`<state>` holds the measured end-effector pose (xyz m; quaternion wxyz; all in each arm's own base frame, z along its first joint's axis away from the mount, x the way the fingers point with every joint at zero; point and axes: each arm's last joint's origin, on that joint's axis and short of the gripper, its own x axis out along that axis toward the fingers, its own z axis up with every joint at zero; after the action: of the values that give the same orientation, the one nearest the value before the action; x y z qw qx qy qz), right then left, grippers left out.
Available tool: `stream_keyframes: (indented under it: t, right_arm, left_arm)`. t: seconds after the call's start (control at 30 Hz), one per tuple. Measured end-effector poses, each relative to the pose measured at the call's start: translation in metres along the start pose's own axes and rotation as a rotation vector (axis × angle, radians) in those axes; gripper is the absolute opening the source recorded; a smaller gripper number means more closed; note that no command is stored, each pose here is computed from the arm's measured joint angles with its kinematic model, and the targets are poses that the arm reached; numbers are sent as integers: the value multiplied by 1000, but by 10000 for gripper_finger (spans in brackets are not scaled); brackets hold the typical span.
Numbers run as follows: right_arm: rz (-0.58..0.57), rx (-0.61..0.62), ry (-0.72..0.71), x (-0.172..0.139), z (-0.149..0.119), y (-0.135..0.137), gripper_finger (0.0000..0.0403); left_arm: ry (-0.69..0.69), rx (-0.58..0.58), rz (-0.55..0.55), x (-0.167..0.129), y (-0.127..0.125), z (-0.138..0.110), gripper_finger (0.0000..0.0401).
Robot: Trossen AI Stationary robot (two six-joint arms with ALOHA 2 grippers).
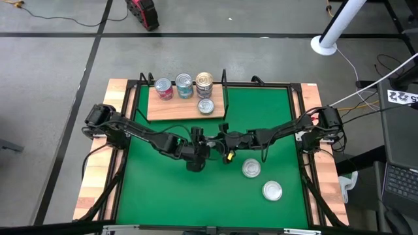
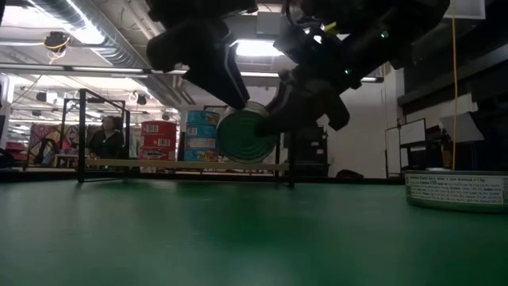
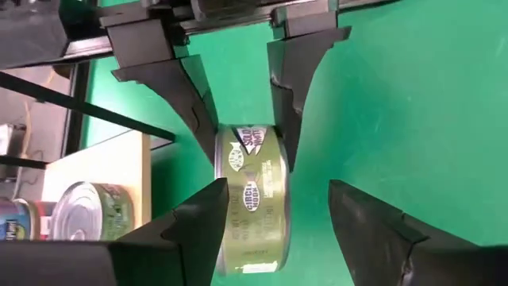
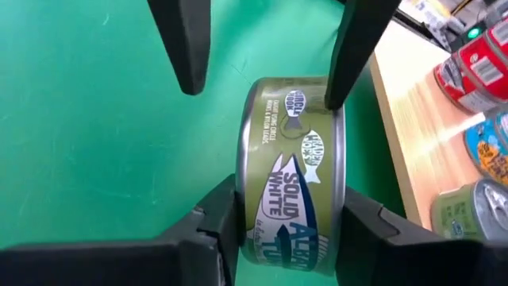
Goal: Stack canned seafood by type on shelf
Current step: Stack the green tuna can on top of the other green tuna can on the shelf
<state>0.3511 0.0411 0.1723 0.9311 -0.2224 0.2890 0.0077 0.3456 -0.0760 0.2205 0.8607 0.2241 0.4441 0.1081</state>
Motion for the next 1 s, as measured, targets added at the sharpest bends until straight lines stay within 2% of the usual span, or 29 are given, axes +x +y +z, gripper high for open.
stream_keyframes:
  t: [0.3,0.8,1.0]
  right_arm:
    - [36,56,50,0,-5,3,137]
    - [25,60,36,0,-4,2,137]
    - [5,75,-23,0,2,0,137]
  left_arm:
    - [8,10,22,1,1,-1,217]
    - [6,-77,19,1,1,-1,217]
    - [6,-87,6,1,0,-1,217]
